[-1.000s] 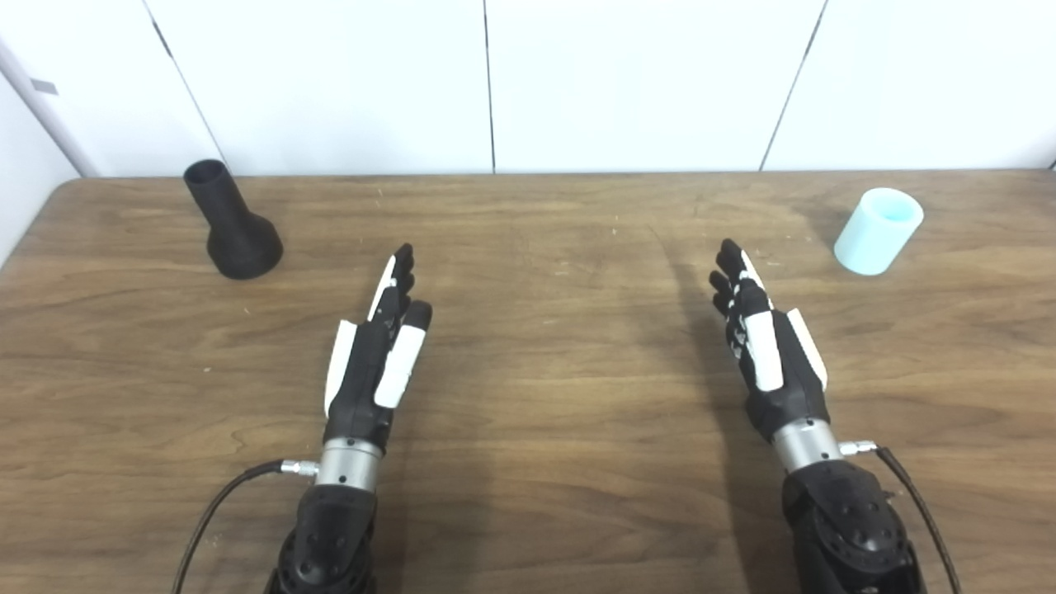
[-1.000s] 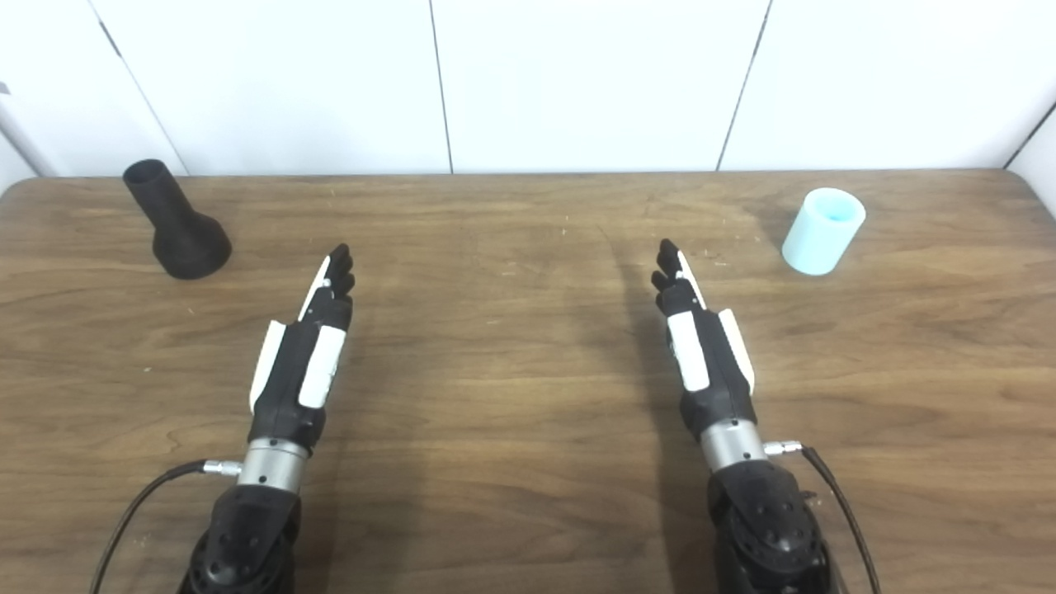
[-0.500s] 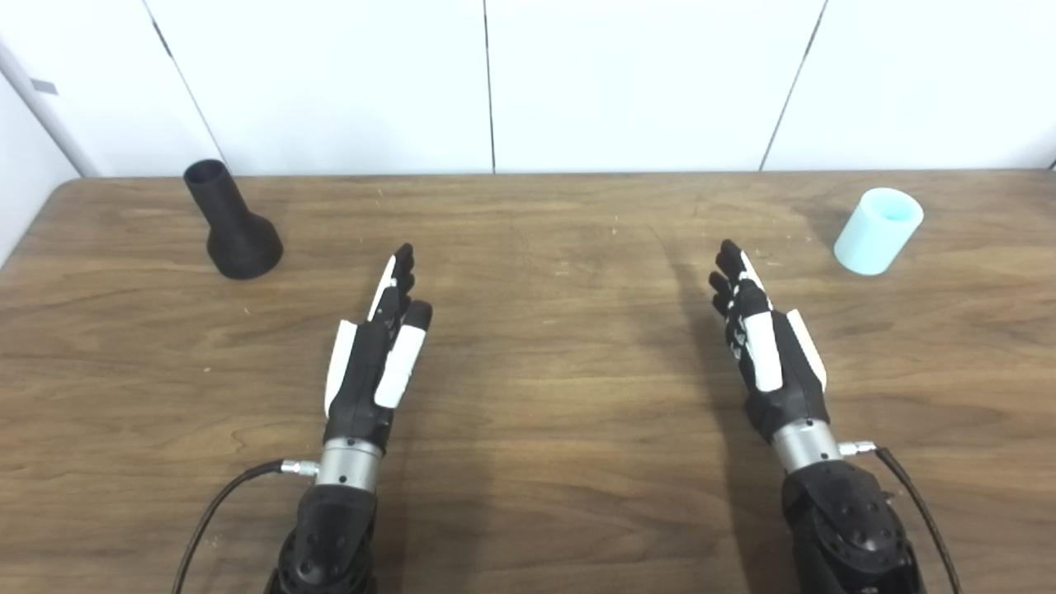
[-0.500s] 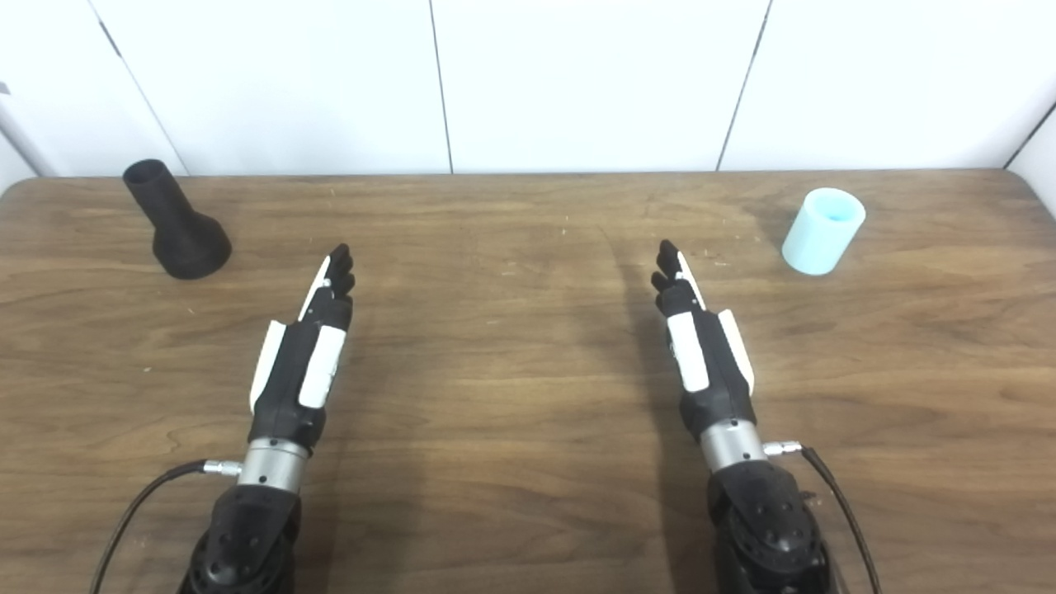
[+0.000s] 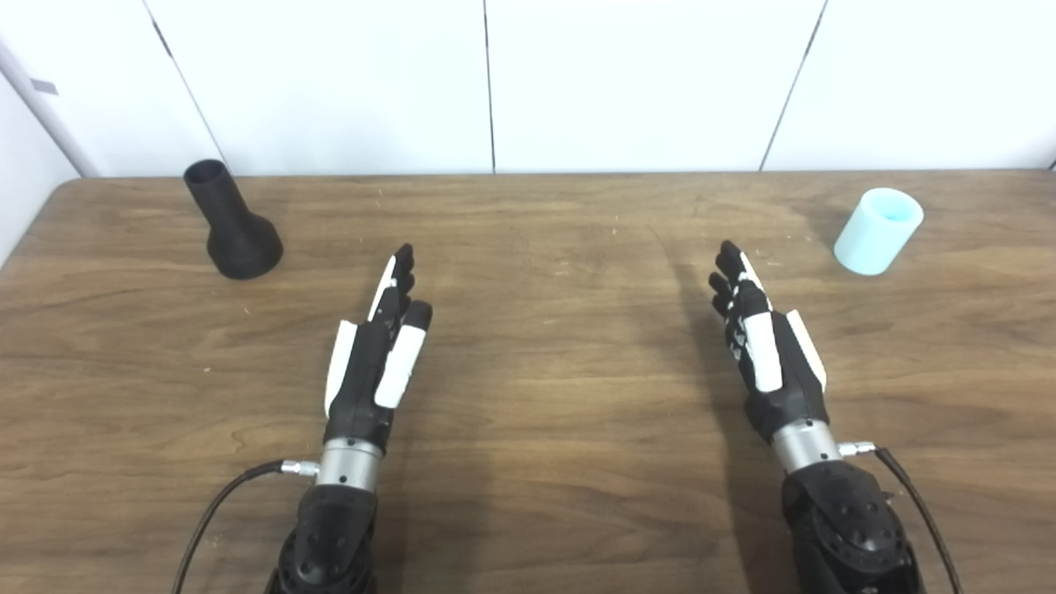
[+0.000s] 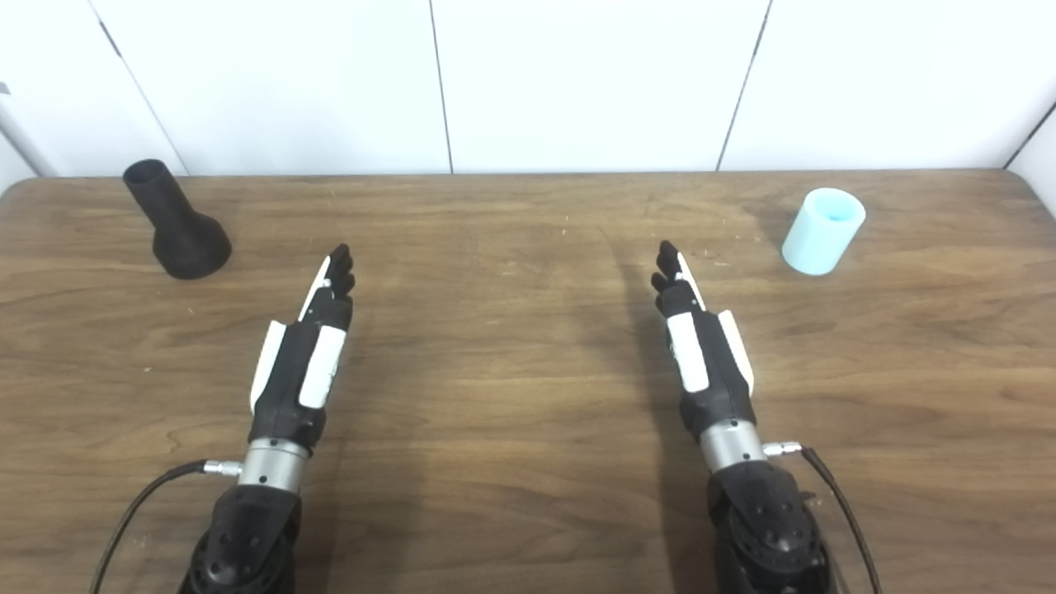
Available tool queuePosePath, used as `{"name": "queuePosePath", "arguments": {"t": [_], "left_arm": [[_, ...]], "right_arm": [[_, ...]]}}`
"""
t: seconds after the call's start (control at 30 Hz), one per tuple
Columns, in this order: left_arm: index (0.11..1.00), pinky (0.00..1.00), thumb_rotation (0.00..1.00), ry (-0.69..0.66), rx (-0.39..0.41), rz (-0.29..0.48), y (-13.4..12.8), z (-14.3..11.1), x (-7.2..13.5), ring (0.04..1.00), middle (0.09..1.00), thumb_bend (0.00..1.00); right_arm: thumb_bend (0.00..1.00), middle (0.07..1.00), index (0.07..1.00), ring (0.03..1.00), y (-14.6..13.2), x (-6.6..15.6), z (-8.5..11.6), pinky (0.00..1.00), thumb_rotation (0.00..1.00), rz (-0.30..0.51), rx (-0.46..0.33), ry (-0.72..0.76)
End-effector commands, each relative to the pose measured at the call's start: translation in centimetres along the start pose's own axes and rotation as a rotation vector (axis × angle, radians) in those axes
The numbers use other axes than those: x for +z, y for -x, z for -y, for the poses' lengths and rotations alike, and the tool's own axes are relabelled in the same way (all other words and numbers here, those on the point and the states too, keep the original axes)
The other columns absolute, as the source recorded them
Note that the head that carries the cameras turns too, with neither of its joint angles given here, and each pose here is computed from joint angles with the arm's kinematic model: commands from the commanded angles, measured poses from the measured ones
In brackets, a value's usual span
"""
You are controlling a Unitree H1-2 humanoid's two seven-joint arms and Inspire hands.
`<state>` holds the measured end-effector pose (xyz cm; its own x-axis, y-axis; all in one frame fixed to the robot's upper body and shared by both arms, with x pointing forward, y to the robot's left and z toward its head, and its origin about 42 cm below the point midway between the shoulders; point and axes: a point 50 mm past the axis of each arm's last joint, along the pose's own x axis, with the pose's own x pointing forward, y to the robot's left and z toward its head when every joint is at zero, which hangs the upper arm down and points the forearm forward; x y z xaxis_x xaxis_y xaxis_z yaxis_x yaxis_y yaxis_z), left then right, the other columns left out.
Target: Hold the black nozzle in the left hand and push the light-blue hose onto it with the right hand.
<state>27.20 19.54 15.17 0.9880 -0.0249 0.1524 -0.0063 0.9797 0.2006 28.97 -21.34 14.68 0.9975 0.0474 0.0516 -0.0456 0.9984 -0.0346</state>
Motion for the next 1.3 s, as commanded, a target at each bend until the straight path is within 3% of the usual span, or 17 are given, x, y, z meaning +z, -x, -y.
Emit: {"name": "queuePosePath", "arguments": {"t": [0.0, 0.03, 0.2, 0.3, 0.37, 0.53, 0.7, 0.87, 1.07, 1.17, 1.23, 1.27], "left_arm": [[1.000, 1.00, 1.00, -0.021, 0.030, 0.063, -0.5, -0.3, 0.9, 1.000, 1.000, 0.81], [1.000, 1.00, 1.00, -0.038, 0.056, 0.064, -0.5, -0.6, 0.8, 1.000, 1.000, 0.81], [1.000, 1.00, 0.99, -0.215, 0.358, 0.116, -2.2, -3.2, -0.7, 1.000, 1.000, 0.78], [1.000, 1.00, 0.94, -0.306, 0.497, 0.123, -3.2, -5.6, -1.2, 1.000, 1.000, 0.74], [1.000, 1.00, 0.91, -0.320, 0.559, 0.104, -3.4, -6.8, -1.4, 1.000, 1.000, 0.71], [1.000, 1.00, 0.89, -0.156, 0.677, -0.001, -3.8, -10.1, -1.8, 1.000, 1.000, 0.72], [1.000, 1.00, 0.85, -0.208, 0.812, -0.020, -4.4, -13.2, -2.0, 1.000, 1.000, 0.73], [1.000, 1.00, 0.72, -0.187, 0.814, -0.005, -5.7, -15.0, -1.9, 1.000, 1.000, 0.78], [1.000, 1.00, 0.53, -0.105, 0.678, 0.017, -8.5, -17.2, -1.4, 1.000, 0.996, 0.77], [0.937, 1.00, 0.48, -0.128, 0.595, -0.026, -10.4, -18.9, -1.9, 1.000, 0.964, 0.82], [0.853, 0.99, 0.43, -0.129, 0.549, -0.044, -11.4, -19.9, -2.1, 1.000, 0.952, 0.92], [0.848, 1.00, 0.43, -0.130, 0.530, -0.047, -11.8, -20.3, -2.1, 1.000, 0.960, 0.93]], "right_arm": [[0.65, 1.000, 1.000, 0.992, -0.4, 1.0, 0.1, 1.00, 1.00, 0.083, 0.004, 0.001], [0.65, 1.000, 1.000, 0.992, -0.4, 0.8, 0.2, 1.00, 1.00, 0.082, 0.004, 0.001], [0.66, 1.000, 1.000, 0.988, -0.6, -0.4, 1.3, 1.00, 1.00, 0.077, 0.001, 0.003], [0.67, 1.000, 1.000, 0.985, -0.8, -1.1, 1.7, 0.99, 1.00, 0.077, 0.002, -0.002], [0.66, 1.000, 1.000, 0.985, -0.8, -1.5, 1.9, 0.98, 1.00, 0.078, 0.002, -0.008], [0.65, 1.000, 1.000, 0.986, -0.7, -2.1, 2.2, 0.97, 1.00, 0.081, 0.007, -0.029], [0.65, 1.000, 1.000, 0.998, -0.6, -2.2, 2.4, 0.98, 1.00, 0.084, 0.018, -0.026], [0.65, 1.000, 1.000, 0.998, -0.6, -2.4, 2.6, 0.98, 1.00, 0.079, 0.017, -0.019], [0.65, 1.000, 1.000, 0.997, -0.7, -2.5, 2.5, 0.98, 1.00, 0.075, 0.014, -0.022], [0.65, 1.000, 1.000, 0.997, -0.6, -2.4, 2.4, 0.98, 1.00, 0.074, 0.011, -0.020], [0.65, 1.000, 1.000, 0.995, -0.5, -2.3, 2.3, 0.98, 1.00, 0.074, 0.009, -0.020], [0.65, 1.000, 1.000, 0.995, -0.5, -2.3, 2.2, 0.98, 1.00, 0.074, 0.008, -0.021]]}}
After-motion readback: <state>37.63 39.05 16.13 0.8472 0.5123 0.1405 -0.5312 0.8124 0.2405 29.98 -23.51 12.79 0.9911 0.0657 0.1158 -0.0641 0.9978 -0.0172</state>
